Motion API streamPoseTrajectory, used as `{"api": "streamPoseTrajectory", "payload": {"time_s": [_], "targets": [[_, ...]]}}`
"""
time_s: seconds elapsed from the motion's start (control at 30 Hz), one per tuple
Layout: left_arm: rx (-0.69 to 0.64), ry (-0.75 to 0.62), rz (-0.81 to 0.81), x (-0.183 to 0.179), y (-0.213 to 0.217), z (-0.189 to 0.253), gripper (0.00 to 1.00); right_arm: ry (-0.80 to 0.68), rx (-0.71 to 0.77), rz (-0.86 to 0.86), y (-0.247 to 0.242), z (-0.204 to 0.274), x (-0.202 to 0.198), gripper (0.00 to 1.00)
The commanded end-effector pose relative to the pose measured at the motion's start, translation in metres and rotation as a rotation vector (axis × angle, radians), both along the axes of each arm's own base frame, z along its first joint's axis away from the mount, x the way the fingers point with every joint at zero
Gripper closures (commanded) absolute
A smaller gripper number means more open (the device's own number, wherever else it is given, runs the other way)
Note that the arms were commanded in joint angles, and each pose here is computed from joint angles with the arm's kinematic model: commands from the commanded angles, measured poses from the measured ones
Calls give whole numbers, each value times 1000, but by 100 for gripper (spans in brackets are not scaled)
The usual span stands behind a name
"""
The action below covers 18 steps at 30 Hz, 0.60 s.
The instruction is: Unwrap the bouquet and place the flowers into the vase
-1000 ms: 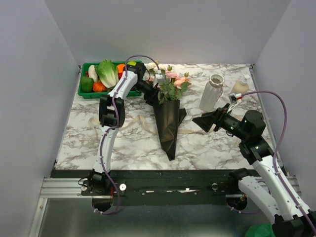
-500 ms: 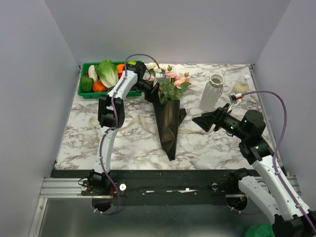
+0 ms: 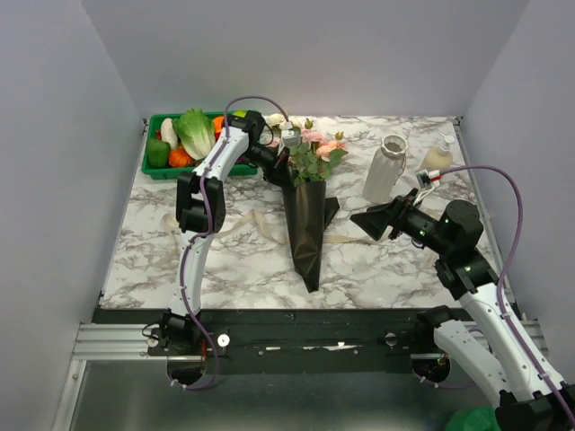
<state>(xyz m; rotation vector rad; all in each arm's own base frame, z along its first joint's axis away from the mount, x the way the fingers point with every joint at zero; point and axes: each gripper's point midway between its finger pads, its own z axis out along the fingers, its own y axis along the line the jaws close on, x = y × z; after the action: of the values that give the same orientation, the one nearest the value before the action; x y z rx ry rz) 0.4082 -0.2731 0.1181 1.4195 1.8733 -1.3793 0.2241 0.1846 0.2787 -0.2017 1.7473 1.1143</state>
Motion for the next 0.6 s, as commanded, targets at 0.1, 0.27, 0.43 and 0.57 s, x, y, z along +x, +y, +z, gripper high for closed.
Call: {"api": "streamPoseTrajectory", "payload": {"time_s": [0.1, 0.27, 0.43, 0.57], "targets": [[-100, 108, -5, -36, -7, 73, 100, 27, -89, -86, -14, -20, 8, 5], [-128, 83, -33, -50, -17, 96, 100, 42, -76, -96, -15, -21, 8, 5], [-113, 80, -53, -59, -22, 98, 100, 14, -87, -90, -16, -19, 5, 5], [-51, 131, 4, -51, -8, 87, 74, 83, -318, -117, -16, -50, 8, 1]]}}
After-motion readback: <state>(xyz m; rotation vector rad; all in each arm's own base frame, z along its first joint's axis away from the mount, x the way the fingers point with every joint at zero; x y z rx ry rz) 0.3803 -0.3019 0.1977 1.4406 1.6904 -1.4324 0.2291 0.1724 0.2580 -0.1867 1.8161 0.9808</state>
